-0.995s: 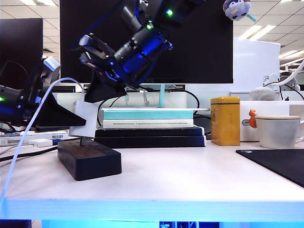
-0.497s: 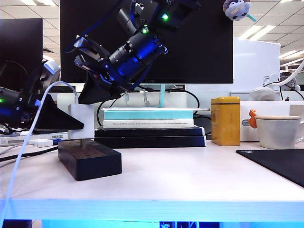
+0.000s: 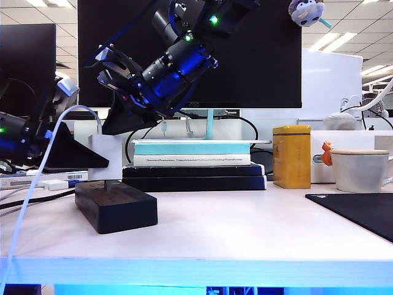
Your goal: Plug the white charger into the left socket.
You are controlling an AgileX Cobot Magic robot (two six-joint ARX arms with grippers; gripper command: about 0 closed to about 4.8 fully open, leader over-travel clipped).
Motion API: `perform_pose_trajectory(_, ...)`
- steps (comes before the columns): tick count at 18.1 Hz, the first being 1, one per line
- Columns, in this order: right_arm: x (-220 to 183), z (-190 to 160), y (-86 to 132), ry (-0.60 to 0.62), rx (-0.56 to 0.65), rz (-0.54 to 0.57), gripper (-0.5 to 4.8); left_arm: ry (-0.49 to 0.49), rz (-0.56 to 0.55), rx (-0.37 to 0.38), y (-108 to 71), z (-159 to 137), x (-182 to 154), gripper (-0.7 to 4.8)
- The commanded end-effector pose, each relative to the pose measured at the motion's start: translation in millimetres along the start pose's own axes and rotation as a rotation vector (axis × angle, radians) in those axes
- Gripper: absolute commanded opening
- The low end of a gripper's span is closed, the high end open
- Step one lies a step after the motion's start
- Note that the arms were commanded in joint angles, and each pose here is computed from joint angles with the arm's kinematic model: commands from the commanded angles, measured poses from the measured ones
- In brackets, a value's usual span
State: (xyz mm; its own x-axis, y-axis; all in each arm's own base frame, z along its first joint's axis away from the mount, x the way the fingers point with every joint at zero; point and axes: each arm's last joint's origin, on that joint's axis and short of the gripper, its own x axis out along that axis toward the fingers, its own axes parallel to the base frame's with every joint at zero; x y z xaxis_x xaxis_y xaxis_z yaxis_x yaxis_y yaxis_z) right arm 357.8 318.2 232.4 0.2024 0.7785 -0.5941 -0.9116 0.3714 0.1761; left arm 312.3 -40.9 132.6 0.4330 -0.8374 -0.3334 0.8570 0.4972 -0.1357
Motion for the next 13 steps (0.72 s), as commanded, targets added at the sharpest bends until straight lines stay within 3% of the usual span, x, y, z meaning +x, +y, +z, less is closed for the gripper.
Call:
perform_pose_trajectory(1, 19.4, -35.8, 4.1, 0.217, 0.098, 0.071, -0.05, 0.1, 0.048, -0.096, -2.5, -13.6, 2.0, 1.29)
perform_pose_trajectory(4, 28.2, -44.4, 7.0, 0.262, 0.112, 0.098, -0.05, 0.117, 0.057, -0.108, -2.9, -15.3, 1.9, 1.29)
perform_pose_trajectory(13, 20.4, -48.4, -5.8, 0.302, 0.178, -0.006, -0.05, 0.131, 0.047, -0.067, -11.1, -10.9, 13.7, 1.29)
